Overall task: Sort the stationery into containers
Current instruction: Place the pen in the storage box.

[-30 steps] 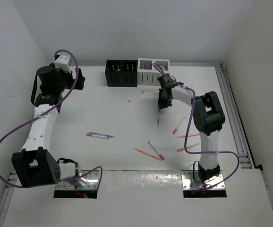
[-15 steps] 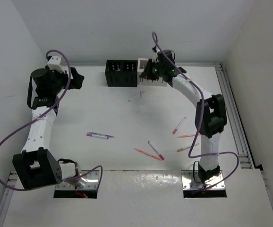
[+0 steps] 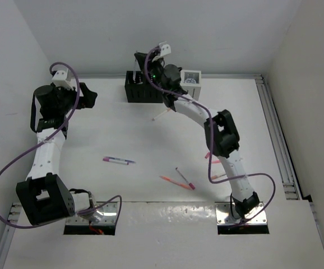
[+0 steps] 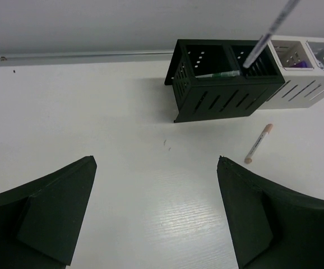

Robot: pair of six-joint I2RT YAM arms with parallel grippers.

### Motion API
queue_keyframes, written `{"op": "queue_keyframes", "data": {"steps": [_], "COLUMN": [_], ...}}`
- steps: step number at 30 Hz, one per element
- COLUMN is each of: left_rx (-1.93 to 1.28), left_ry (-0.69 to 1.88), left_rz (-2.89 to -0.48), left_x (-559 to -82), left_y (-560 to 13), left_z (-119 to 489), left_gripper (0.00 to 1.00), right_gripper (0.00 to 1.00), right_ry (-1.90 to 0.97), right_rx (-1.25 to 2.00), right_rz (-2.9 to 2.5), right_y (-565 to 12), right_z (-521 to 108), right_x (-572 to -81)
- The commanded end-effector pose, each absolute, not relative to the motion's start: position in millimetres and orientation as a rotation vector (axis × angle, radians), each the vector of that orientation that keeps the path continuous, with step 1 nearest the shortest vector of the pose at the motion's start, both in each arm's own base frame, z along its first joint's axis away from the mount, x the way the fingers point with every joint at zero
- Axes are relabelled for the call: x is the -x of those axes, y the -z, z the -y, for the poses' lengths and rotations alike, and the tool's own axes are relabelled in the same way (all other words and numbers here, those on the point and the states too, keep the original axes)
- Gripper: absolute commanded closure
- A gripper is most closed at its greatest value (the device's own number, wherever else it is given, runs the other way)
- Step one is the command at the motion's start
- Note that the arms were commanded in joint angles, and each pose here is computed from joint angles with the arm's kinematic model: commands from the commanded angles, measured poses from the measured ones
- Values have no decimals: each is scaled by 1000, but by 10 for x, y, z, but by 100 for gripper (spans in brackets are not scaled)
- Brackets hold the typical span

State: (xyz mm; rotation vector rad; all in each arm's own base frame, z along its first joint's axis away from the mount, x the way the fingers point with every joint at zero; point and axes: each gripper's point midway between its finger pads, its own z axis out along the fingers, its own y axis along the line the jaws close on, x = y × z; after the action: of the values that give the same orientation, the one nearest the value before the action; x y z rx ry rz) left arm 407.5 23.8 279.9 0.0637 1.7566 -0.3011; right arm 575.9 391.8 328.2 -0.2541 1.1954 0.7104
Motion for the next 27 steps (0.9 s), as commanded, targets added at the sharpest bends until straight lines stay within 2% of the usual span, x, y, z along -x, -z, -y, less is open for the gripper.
{"op": "queue_keyframes", "data": {"steps": [1,4,5,6,14,16,17,20,22,23,25,27], "left_rx": [-71,-56,-52,-47,-40,-88,-123,-381,-529,-706,-850,-1069], "left_ry": [295,295,294,303,316,304,317,253,275,246,313,352], "left_rz": [-1698,-1715,-1722,-1732,-1773,-1791,-1795,-1843,-1908,-1863,-1909,-1890], "left_x": [-4035,-3971,-3961,-3946,-3913,-3906,-3892,-3791,-3643,-3592,-3340,-3106], "left_y": [-2960,-2858,-2825,-2775,-2517,-2466,-2458,-2312,-2164,-2145,-1962,-1807], "left_z": [-274,-307,-317,-314,-333,-328,-285,-198,-39,32,220,445], "left_gripper": [4,4,4,4,4,4,4,0,0,0,0,1], "right_gripper": [100,100,100,100,100,85,69,54,49,49,48,51], "right_ry": [-627,-600,-593,-578,-541,-539,-534,-555,-568,-576,-584,-604], "right_rx": [166,152,145,155,199,190,195,194,208,215,227,221], "right_rz": [-959,-931,-889,-910,-942,-966,-992,-1025,-1043,-1044,-1075,-1049], "right_y": [-3690,-3569,-3702,-3485,-3015,-2920,-2785,-2703,-2702,-2732,-2676,-3036], "right_z": [-3781,-3859,-3842,-3876,-3947,-3925,-3917,-3887,-3859,-3855,-3829,-3734], "right_x": [-5836,-5976,-5983,-6062,-6123,-6122,-6120,-6105,-6068,-6045,-5984,-5829]}}
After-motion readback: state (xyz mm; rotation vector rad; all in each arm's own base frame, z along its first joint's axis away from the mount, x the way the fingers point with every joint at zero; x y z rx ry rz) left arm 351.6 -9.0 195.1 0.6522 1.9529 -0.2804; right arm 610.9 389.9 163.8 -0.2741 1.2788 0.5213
